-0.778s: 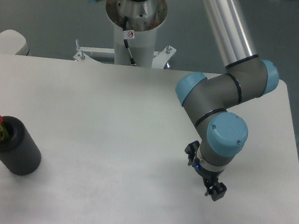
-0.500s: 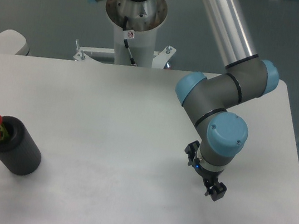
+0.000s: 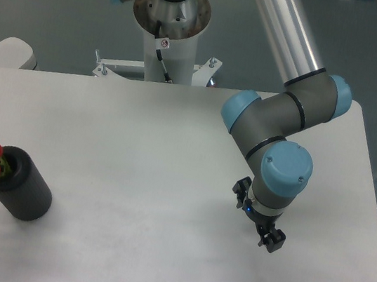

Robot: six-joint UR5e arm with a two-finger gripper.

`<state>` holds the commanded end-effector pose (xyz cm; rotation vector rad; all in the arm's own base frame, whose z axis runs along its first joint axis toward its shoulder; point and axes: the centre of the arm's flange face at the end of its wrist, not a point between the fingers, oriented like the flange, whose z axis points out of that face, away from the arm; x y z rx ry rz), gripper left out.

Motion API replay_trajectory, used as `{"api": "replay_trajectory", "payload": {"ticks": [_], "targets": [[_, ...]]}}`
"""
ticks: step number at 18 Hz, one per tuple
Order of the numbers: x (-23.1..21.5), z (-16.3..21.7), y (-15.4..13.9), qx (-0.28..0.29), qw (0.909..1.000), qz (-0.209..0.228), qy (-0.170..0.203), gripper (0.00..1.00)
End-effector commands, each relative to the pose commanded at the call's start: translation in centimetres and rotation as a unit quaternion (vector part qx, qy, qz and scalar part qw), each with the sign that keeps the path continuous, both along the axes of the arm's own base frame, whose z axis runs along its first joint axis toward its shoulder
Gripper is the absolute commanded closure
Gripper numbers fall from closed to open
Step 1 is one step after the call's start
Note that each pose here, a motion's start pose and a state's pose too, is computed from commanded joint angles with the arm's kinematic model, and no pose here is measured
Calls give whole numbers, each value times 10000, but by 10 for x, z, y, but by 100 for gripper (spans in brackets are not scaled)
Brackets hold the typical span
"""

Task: Pick up the flowers from the vase

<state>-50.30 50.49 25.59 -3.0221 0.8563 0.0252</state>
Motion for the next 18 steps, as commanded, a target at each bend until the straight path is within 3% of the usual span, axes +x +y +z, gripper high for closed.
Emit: {"api": "replay_trajectory", "payload": {"ticks": [6,13,15,18], "targets": [[53,8,11,442,9974,325,-465,0],[117,24,18,1221,9851,231,-1193,0],[133,32,18,1565,9754,311,-1518,0],[162,36,18,2186,9469,532,-2297,0]]}}
